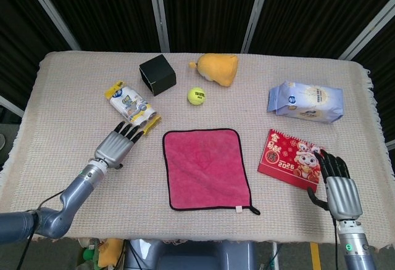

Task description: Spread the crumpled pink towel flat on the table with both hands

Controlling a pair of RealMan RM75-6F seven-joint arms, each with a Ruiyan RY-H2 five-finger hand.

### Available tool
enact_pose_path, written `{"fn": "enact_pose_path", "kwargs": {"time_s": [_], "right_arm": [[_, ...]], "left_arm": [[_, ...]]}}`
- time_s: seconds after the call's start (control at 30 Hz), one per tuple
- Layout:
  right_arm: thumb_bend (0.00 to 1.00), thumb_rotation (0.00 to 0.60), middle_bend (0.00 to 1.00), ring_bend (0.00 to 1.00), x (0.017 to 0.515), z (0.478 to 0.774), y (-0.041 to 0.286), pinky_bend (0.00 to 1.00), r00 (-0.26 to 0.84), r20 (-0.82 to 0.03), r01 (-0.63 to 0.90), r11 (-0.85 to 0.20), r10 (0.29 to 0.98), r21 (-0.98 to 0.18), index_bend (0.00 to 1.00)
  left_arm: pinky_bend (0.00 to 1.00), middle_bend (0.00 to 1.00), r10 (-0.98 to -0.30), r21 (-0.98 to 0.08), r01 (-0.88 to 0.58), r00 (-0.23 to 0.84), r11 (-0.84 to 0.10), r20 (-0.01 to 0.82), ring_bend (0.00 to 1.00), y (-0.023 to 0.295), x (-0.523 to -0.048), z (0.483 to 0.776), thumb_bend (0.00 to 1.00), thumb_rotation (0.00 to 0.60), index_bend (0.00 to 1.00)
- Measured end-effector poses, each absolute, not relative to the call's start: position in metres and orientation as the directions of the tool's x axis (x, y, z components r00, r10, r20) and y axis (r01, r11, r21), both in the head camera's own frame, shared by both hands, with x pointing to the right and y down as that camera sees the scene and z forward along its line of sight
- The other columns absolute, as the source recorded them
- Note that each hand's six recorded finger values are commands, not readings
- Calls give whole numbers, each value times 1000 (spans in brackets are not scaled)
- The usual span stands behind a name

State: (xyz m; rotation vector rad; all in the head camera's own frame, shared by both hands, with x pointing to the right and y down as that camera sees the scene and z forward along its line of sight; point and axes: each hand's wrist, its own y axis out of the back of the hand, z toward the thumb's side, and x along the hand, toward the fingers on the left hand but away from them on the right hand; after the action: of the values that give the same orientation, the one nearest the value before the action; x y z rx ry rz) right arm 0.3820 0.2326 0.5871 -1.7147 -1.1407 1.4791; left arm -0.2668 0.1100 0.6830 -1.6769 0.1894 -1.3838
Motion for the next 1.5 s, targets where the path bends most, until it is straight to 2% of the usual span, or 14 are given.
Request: {"fn": "enact_pose_path", "kwargs": {"time_s": [0.13, 0.3, 0.47, 0.67, 1.0, 1.1, 1.17, 1.27, 1.37, 1.5], "right_arm": [[385, 600, 0, 0, 381, 587, 233, 0, 24, -469, 205, -463, 883, -862, 0], [386, 600, 0, 0, 381, 586, 234, 0, 40, -474, 181, -473, 880, -862, 0], [385, 600, 0, 0, 380, 586, 239, 0, 47, -485, 168, -486, 873, -858, 0], [396, 600, 0, 0, 368, 588, 244, 0, 87, -498, 133, -505, 863, -853, 0], [415, 600, 0, 0, 335, 595, 263, 0, 193, -535, 69, -555, 823, -829, 0], [415, 600, 0, 0, 327, 595, 263, 0, 211, -532, 58, -554, 820, -831, 0], [415, 600, 0, 0, 327, 595, 262, 0, 209, -532, 61, -554, 820, -830, 0], [415, 600, 0, 0, 329, 595, 262, 0, 200, -533, 69, -555, 822, -829, 0], [414, 600, 0, 0, 332, 594, 261, 0, 191, -527, 81, -548, 828, -832, 0], [415, 600, 0, 0, 336, 591, 265, 0, 182, -517, 92, -538, 837, -838, 0]], "left_arm": [[0, 0, -666, -750, 359, 347, -556, 660, 0, 111, -274, 673, 0, 600, 0], [0, 0, -761, -825, 237, 318, -514, 565, 0, 120, -296, 652, 0, 600, 0], [0, 0, -838, -881, 145, 271, -451, 474, 0, 154, -336, 628, 0, 600, 0], [0, 0, -871, -896, 85, 212, -436, 443, 0, 182, -375, 599, 12, 600, 0], [0, 0, -891, -912, 64, 194, -405, 410, 0, 192, -384, 566, 14, 600, 0], [0, 0, -885, -908, 65, 202, -415, 419, 0, 194, -383, 566, 112, 600, 0], [0, 0, -873, -899, 65, 219, -432, 435, 0, 197, -379, 568, 296, 600, 0], [0, 0, -841, -878, 65, 262, -474, 474, 0, 204, -369, 574, 498, 600, 0], [0, 0, -791, -848, 72, 327, -525, 517, 0, 213, -354, 582, 614, 600, 0], [0, 0, -691, -808, 128, 453, -575, 564, 0, 225, -321, 595, 686, 600, 0]]}}
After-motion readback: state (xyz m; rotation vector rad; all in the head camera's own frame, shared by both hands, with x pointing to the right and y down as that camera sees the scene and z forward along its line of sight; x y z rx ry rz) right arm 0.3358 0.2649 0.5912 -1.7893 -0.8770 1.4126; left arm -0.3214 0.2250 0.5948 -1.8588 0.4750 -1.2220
